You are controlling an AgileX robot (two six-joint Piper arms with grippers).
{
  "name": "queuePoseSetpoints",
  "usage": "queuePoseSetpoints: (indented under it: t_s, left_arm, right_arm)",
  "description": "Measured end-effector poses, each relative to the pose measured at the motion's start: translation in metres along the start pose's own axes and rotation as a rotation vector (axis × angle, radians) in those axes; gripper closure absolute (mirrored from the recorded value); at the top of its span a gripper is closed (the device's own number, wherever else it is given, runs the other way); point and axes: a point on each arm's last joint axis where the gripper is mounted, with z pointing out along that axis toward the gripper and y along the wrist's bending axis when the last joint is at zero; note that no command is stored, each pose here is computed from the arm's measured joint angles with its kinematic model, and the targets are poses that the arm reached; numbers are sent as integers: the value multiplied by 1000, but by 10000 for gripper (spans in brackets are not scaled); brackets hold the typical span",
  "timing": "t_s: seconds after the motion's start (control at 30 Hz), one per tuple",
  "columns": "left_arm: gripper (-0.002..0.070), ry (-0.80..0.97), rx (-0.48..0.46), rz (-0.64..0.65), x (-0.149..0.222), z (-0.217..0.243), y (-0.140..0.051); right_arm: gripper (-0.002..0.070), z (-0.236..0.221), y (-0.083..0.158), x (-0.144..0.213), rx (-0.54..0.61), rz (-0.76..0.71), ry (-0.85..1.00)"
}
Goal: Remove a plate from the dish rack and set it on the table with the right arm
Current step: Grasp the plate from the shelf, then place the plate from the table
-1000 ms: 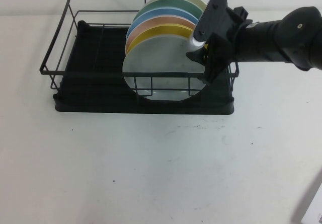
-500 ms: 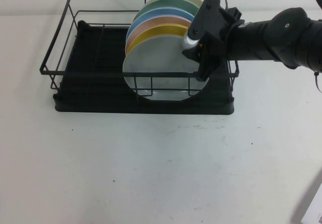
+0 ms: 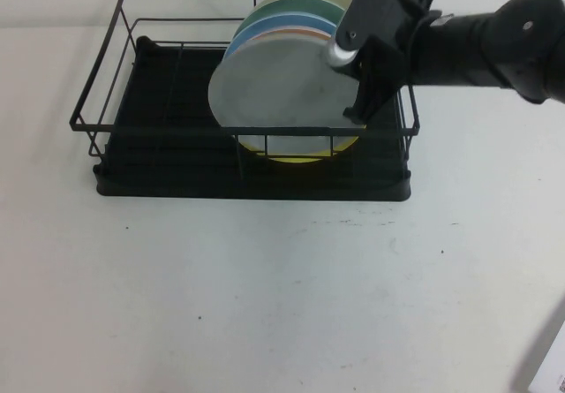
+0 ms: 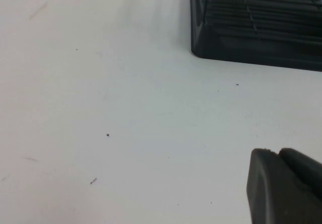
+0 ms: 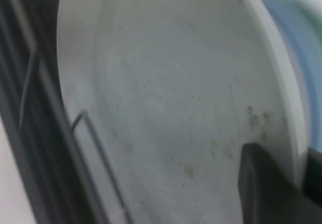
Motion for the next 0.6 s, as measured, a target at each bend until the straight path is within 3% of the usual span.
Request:
queuePoseSetpoints:
  t_s: [0.17, 0.23, 0.4, 0.6]
  left_arm:
    - [679, 0, 0, 0, 0, 0, 0]
    - [679, 0, 0, 0, 0, 0, 0]
    - [679, 0, 0, 0, 0, 0, 0]
    - [679, 0, 0, 0, 0, 0, 0]
  right_arm:
    - [617, -57, -15, -41, 86, 4, -112]
    - [617, -82, -19, -55, 110, 70, -153]
    - [617, -132, -9, -71, 21, 371, -155]
    - [617, -141, 30, -36, -156, 874, 97]
